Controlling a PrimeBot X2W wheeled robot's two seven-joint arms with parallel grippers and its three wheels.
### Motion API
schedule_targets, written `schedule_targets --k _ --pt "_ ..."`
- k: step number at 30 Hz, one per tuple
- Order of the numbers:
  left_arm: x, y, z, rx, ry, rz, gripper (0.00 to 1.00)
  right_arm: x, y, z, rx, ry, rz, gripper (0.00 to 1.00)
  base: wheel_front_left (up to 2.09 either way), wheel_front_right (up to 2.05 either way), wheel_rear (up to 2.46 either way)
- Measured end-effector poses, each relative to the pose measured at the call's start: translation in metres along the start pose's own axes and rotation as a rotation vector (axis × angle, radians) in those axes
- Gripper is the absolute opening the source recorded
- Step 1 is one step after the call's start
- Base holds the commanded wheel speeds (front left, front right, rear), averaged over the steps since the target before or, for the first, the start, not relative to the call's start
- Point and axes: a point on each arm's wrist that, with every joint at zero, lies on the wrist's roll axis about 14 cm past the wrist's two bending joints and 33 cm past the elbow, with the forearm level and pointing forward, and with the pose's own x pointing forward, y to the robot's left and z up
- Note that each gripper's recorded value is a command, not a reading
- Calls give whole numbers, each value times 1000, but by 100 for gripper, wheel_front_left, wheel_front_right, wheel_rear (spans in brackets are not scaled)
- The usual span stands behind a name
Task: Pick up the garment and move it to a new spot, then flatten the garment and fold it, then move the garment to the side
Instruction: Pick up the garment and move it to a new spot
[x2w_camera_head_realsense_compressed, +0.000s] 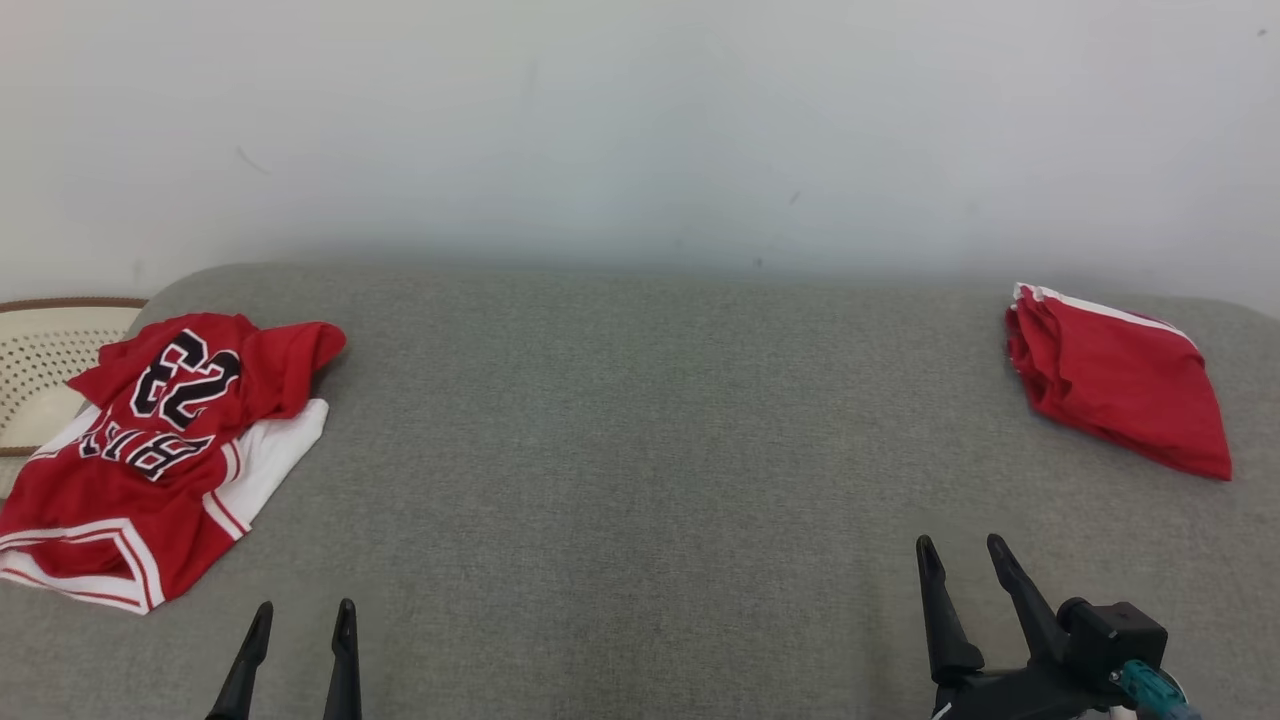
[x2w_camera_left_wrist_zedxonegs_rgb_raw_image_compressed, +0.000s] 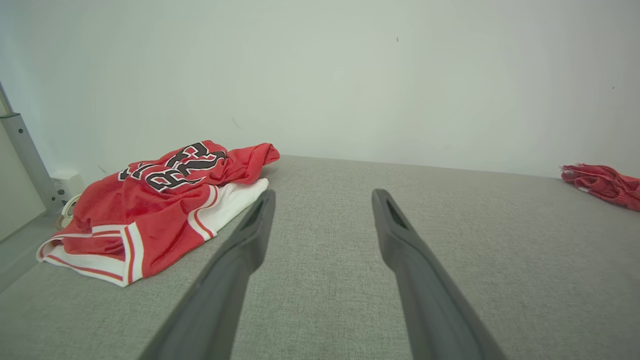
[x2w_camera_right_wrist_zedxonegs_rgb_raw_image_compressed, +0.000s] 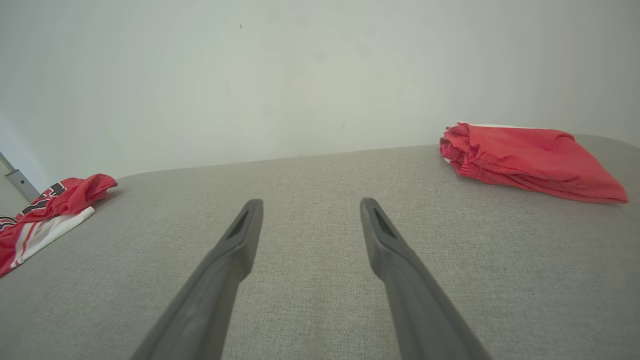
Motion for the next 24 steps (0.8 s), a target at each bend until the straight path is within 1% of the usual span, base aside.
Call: schedule_targets --k 5,13,24 --pt "-10 20 6 19 -10 58 100 9 17 -6 14 13 54 100 0 0 0" --pt "-35 65 17 68 -24 195 100 25 54 -16 32 35 171 100 0 0 0" --pt "-72 108 27 105 -26 346 100 42 108 -24 53 51 330 100 0 0 0"
